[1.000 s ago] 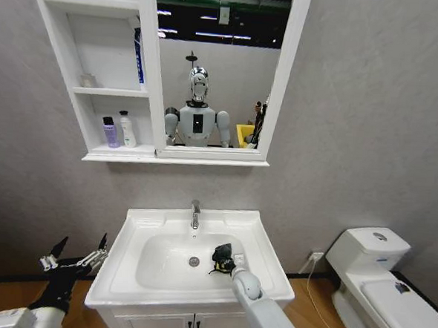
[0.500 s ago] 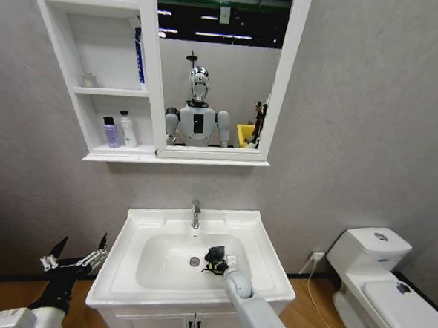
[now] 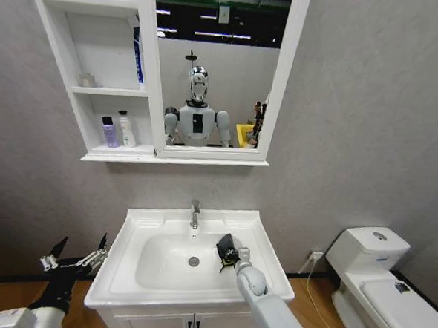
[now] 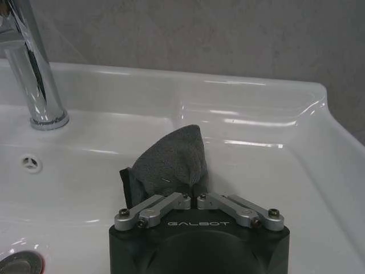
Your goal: Move facial cleanser and shampoo from washbasin to cabinet, then wipe washbasin with towel.
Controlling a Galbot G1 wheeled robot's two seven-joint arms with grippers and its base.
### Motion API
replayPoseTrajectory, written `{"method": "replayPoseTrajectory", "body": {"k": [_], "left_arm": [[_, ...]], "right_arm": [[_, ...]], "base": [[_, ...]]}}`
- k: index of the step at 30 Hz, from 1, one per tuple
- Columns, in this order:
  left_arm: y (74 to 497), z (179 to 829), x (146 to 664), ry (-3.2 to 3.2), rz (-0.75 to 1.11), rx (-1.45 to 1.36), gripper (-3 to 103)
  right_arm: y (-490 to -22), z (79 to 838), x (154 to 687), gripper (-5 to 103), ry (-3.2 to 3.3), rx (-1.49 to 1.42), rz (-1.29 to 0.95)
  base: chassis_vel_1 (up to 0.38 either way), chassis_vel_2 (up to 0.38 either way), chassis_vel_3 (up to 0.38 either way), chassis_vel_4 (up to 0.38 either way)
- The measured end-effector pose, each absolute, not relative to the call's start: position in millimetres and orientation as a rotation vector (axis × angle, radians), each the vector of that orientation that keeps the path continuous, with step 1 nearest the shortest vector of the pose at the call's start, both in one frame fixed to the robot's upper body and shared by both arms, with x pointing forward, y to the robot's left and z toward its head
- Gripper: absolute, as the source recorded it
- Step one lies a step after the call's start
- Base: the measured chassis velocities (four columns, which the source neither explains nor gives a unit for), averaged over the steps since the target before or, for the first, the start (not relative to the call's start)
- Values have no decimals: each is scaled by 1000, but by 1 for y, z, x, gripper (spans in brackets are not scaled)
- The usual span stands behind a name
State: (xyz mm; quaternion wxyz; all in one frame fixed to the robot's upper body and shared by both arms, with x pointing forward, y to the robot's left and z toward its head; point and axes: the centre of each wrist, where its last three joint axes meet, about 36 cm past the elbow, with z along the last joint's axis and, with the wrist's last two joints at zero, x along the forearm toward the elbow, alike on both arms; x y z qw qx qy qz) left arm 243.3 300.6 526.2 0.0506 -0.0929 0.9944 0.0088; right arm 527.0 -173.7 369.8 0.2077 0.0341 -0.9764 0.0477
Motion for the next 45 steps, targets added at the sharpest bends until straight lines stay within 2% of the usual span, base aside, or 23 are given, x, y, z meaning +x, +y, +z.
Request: {"method": "replayPoseTrajectory", "body": {"k": [5,10,15,23,24,25,28,29,32,33,36,38,40,41,44,45], "left_arm": [[301,526,243,3027,27,-283,100],[301,526,243,3027,27,-283,100],[301,526,243,3027,27,-283,100],[301,526,243,3027,27,-283,100],[301,526,243,3027,27,-283,100],[301,526,243,3027,27,-283,100],[301,526,243,3027,27,-283,100],[301,526,243,3027,27,-283,100],[301,526,243,3027,27,-283,100],[301,526,243,3027,27,-283,100],[301,526,243,3027,27,-283,100],[301,526,243,3027,27,-283,100],[301,526,243,3027,27,-283,100],[301,526,243,3027,27,-283,100],[301,526,243,3027,27,-283,100],[301,526,243,3027,27,-283,100]], "right_arm": [[-187,386,534,1,-2770,43,190],[-219,404,546,1,-2838,-31,243],[-249,404,558,1,-2880,-35,217],[-264,388,567,1,-2856,-62,186],[-264,386,567,7,-2852,-69,191],[-264,386,567,7,-2852,-69,191],[-268,380,570,22,-2839,-84,191],[-268,380,570,22,-2839,-84,191],[-272,381,575,38,-2853,-69,179],[-272,381,575,38,-2853,-69,179],[-274,383,575,55,-2866,-48,179],[-274,385,575,55,-2871,-46,179],[-273,387,574,66,-2880,-40,179],[-273,387,574,66,-2880,-40,179],[-270,399,560,82,-2923,-42,188],[-270,399,560,82,-2923,-42,188]], "base": [[0,0,0,0],[0,0,0,0],[0,0,0,0],[0,0,0,0],[0,0,0,0],[0,0,0,0],[0,0,0,0],[0,0,0,0],[0,0,0,0],[0,0,0,0],[0,0,0,0],[0,0,0,0],[0,0,0,0],[0,0,0,0],[0,0,0,0],[0,0,0,0]]}}
